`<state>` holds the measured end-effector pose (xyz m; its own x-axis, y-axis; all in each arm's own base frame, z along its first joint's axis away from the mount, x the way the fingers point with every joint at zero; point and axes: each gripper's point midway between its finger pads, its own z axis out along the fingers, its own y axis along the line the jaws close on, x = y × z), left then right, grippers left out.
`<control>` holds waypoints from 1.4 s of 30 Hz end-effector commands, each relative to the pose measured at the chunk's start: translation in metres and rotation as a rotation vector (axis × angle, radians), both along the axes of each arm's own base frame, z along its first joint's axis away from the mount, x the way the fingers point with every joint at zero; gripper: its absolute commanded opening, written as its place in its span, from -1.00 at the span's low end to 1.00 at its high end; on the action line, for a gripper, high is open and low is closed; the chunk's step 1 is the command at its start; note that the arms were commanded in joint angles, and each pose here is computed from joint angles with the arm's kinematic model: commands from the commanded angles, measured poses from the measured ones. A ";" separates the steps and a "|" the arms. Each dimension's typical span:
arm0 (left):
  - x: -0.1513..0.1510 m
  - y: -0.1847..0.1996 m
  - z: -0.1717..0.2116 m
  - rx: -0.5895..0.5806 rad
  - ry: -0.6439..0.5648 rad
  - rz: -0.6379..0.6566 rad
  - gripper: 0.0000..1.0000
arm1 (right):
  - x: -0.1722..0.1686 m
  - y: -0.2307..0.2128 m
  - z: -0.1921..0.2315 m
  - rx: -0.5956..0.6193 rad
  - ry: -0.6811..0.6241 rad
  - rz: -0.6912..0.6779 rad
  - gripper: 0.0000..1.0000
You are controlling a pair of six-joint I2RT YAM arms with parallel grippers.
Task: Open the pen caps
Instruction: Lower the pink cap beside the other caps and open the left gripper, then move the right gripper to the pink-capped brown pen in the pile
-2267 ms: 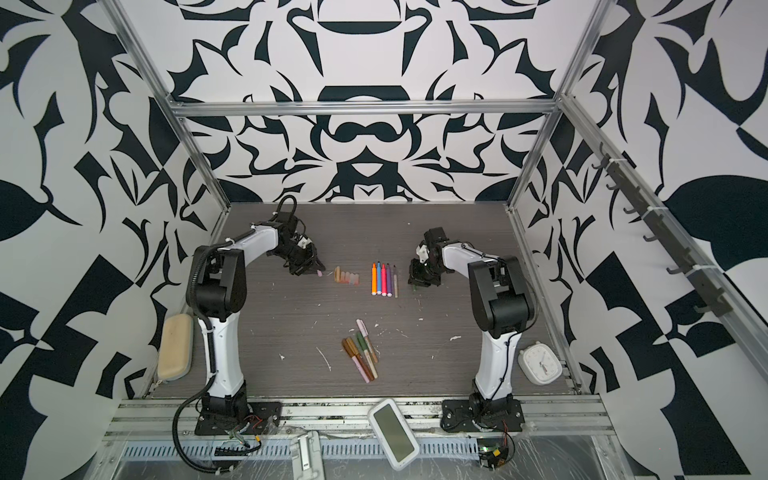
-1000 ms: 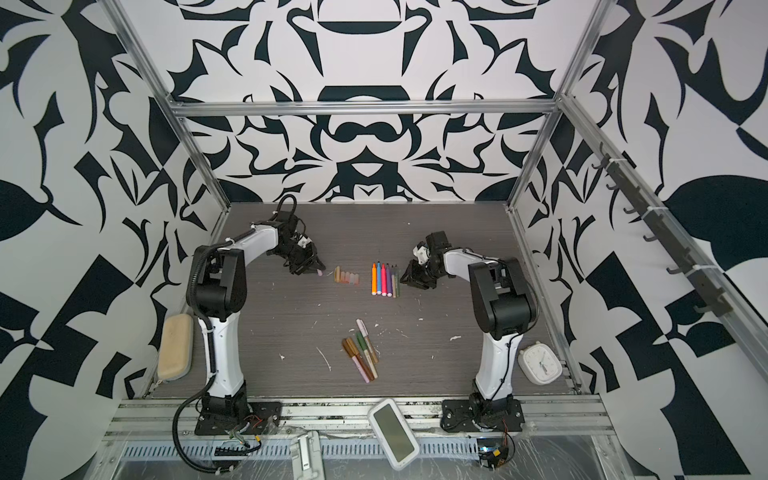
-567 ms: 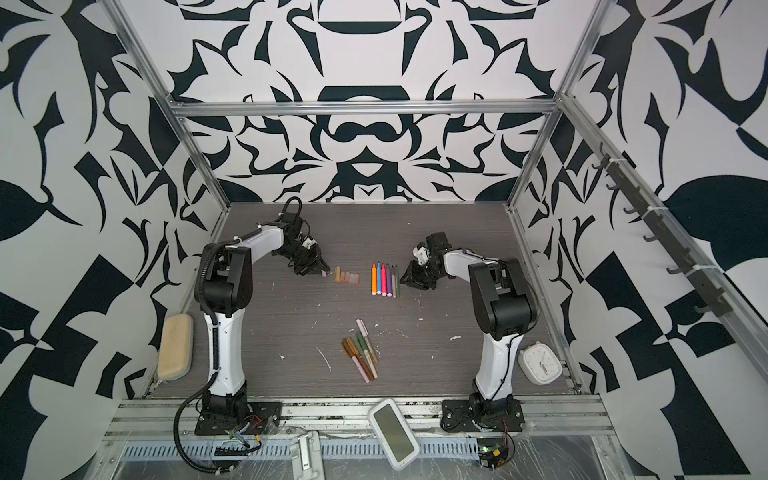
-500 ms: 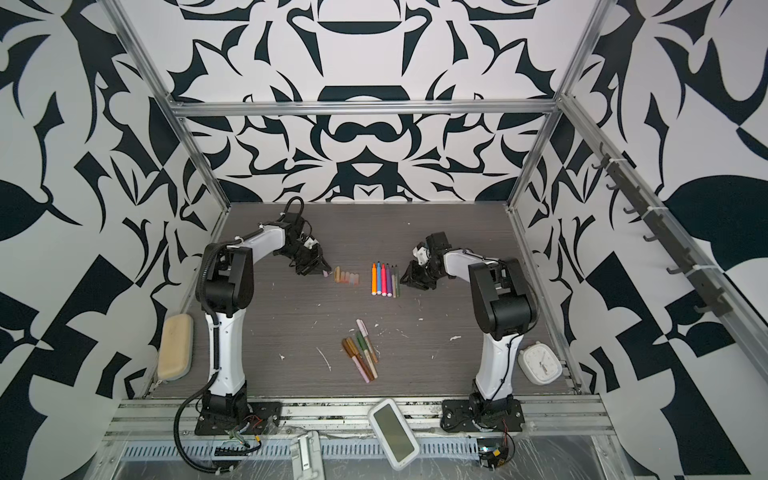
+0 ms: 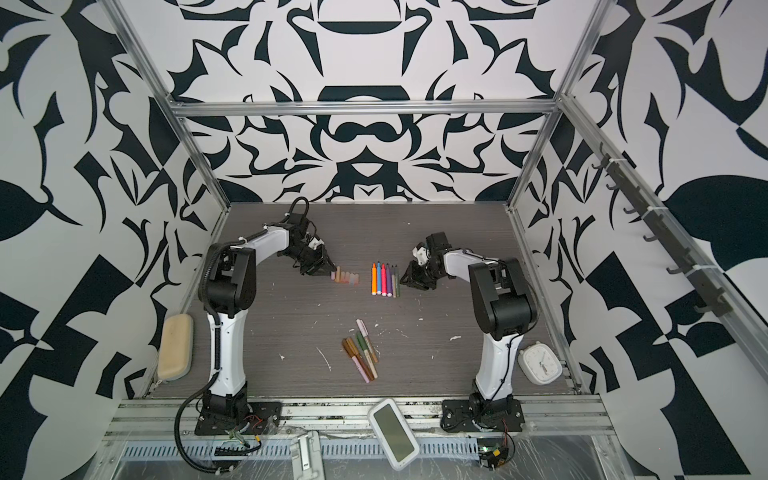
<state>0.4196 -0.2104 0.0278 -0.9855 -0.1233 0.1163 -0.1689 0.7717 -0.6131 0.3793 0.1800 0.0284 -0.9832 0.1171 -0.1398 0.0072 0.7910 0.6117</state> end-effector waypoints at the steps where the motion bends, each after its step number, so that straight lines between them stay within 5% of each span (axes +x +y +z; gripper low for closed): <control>1: -0.016 0.007 -0.016 0.057 0.055 -0.006 -0.48 | -0.027 -0.002 -0.009 -0.024 0.092 0.018 -0.34; 20: 0.007 0.006 0.053 -0.019 -0.156 0.040 -0.51 | -0.035 -0.016 0.027 -0.117 -0.041 0.085 -0.29; 32: 0.006 0.014 0.064 -0.097 -0.162 0.141 -0.56 | -0.154 0.062 0.038 -0.352 -0.237 0.504 -0.35; 42: -0.020 0.018 0.073 -0.107 -0.158 0.158 -0.57 | -0.213 0.093 0.010 -0.399 -0.222 0.581 -0.43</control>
